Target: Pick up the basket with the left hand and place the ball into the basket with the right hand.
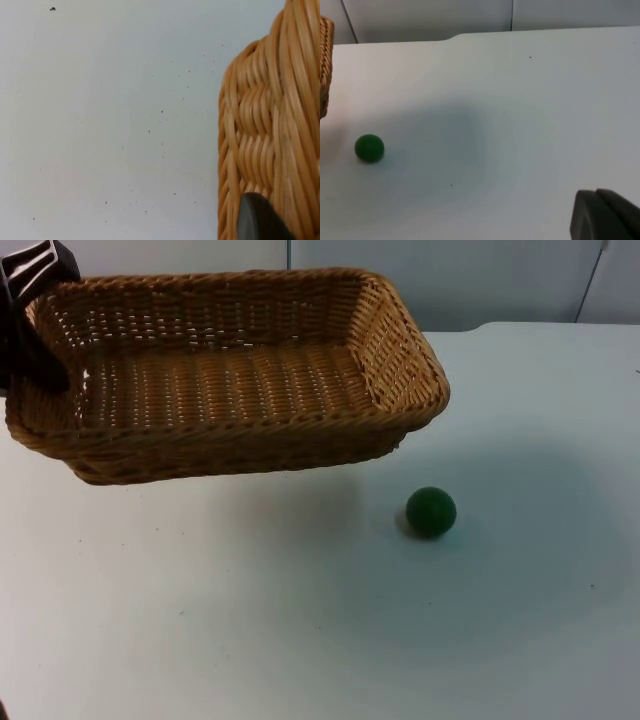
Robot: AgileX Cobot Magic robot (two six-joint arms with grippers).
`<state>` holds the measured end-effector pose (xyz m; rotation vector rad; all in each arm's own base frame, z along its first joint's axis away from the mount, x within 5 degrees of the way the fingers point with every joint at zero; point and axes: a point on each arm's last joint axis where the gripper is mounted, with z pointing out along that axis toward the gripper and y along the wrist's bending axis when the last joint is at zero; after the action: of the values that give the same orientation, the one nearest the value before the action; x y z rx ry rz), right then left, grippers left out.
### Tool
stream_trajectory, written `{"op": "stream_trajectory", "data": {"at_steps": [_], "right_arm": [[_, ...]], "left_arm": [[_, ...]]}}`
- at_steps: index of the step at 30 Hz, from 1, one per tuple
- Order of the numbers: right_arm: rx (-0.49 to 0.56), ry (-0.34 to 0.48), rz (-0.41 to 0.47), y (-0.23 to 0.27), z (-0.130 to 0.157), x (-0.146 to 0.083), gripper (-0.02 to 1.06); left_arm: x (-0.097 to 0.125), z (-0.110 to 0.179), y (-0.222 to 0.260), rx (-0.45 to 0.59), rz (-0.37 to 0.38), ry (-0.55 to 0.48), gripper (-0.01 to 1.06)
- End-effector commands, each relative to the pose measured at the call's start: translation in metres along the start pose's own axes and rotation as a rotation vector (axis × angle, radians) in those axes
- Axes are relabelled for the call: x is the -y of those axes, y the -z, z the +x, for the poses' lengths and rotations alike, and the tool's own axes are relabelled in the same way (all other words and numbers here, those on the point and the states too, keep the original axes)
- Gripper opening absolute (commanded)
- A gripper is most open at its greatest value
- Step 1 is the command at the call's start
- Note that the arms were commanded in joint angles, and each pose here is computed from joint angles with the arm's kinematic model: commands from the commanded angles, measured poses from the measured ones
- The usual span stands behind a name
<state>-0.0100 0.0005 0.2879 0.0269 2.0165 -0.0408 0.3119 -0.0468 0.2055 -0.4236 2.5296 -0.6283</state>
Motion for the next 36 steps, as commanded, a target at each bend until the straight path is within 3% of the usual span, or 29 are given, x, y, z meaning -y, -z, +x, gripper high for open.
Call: {"op": "stream_trajectory", "data": {"at_steps": [1,15,25,36], "right_arm": [[0.008,0.004,0.005,-0.001,0.0,0.0,0.0],[0.019,0.004,0.005,-0.001,-0.001,0.0,0.0],[0.192,-0.022,-0.024,0.001,-0.017,-0.002,0.0],[-0.082,-0.08,-0.066,-0.077,-0.054,-0.005,0.0]], "left_arm": [[0.002,-0.003,0.005,0.028,0.016,0.025,0.0],[0.002,-0.003,0.005,0.028,0.016,0.025,0.0],[0.003,-0.001,0.005,0.006,0.022,0.025,0.0],[0.004,0.0,0.005,-0.004,0.037,0.049,0.0]]}}
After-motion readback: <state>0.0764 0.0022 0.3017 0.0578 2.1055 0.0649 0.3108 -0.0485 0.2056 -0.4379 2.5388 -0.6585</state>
